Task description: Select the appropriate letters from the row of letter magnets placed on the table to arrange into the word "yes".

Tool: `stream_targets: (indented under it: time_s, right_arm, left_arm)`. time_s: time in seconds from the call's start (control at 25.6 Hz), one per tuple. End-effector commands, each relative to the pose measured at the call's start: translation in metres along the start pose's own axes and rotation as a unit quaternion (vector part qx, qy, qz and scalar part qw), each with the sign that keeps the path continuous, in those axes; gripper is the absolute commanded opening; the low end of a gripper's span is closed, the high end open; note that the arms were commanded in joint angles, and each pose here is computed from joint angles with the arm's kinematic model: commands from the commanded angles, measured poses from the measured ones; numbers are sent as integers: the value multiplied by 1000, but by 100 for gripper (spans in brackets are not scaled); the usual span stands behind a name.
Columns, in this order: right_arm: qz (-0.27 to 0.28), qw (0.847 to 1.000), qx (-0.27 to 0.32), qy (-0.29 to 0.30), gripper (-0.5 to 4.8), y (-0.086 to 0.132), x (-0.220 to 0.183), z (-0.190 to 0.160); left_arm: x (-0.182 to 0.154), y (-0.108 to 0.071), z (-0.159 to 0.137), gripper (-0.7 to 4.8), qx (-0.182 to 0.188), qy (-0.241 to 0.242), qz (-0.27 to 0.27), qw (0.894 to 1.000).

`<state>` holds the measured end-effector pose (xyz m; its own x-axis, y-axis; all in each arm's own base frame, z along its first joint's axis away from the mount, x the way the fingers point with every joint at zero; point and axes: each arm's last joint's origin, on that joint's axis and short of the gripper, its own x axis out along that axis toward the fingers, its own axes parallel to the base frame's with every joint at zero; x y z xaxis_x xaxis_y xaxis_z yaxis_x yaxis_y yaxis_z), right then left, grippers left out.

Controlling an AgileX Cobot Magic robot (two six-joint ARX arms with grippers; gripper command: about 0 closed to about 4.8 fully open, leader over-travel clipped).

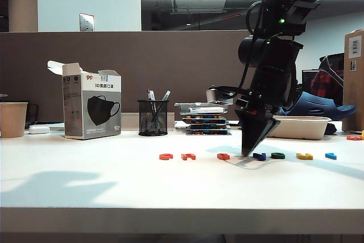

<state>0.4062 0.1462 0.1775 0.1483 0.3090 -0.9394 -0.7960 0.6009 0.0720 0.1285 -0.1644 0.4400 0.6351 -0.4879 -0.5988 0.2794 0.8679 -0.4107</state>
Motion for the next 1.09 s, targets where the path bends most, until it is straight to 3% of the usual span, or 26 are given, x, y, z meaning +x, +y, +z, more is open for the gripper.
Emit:
stream_targets:
  time_s: [0.04, 0.16, 0.47, 1.09]
  right_arm:
    - [-3, 1000, -1, 0, 16, 0, 1, 0]
    - [-6, 1000, 0, 0, 87, 0, 0, 1]
    - [-11, 1000, 2, 10, 122, 0, -1, 0]
    - [-10, 999, 9, 50, 122, 2, -1, -6]
  left_arm:
    - [-2, -1, 1, -5, 0, -7, -3, 1000]
    - [-2, -1, 1, -5, 0, -7, -3, 1000]
    - [-2, -1, 1, -5, 0, -7, -3, 1000]
    - [-2, -1, 1, -5, 0, -7, -3, 1000]
